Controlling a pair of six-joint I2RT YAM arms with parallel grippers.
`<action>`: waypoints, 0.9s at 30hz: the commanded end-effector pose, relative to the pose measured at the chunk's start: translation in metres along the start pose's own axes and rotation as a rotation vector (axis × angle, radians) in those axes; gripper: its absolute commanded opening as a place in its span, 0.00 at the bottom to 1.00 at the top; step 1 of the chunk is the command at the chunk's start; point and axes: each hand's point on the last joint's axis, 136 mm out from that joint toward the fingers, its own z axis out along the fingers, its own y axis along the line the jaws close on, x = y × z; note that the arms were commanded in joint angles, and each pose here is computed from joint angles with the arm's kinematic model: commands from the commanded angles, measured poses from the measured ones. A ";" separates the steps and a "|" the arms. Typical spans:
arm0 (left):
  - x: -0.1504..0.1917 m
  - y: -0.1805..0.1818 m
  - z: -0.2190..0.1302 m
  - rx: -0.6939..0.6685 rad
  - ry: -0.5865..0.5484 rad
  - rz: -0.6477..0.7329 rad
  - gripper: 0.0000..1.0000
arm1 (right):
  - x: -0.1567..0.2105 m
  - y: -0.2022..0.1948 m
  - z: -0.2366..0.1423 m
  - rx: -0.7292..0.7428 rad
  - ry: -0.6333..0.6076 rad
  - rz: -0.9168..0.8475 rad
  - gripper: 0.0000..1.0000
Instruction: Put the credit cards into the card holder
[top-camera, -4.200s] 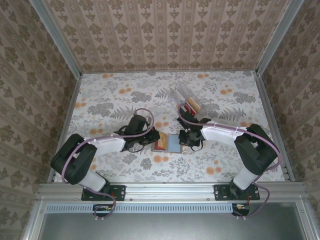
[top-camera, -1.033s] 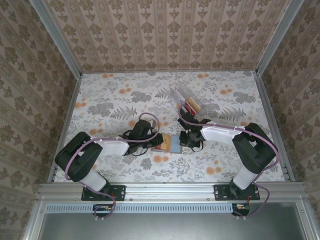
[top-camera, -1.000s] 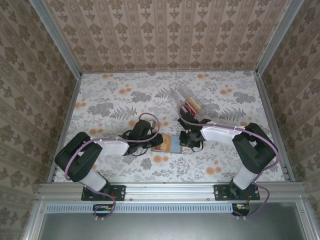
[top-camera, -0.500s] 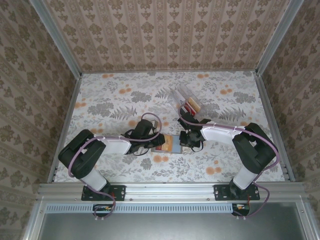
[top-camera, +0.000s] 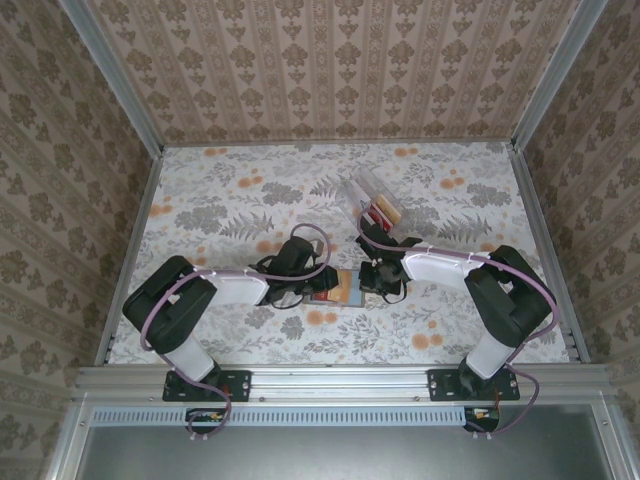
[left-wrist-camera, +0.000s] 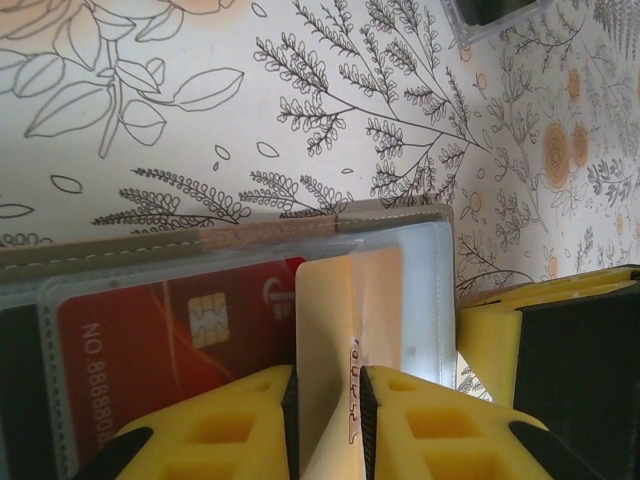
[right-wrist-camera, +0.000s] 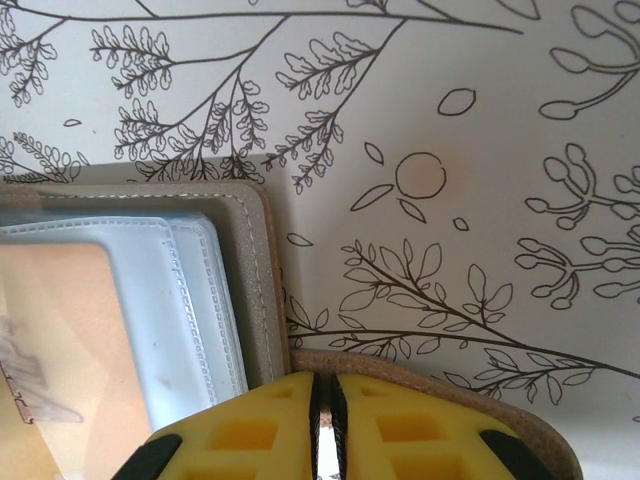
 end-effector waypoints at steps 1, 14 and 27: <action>0.005 0.002 -0.001 -0.050 0.032 0.017 0.27 | 0.005 0.003 0.016 -0.015 0.030 0.013 0.17; 0.008 -0.017 -0.002 -0.090 0.097 0.107 0.31 | 0.005 0.005 0.014 -0.027 0.030 0.013 0.15; 0.013 -0.019 0.006 -0.100 0.145 0.007 0.37 | 0.012 0.011 0.015 -0.095 0.043 0.053 0.13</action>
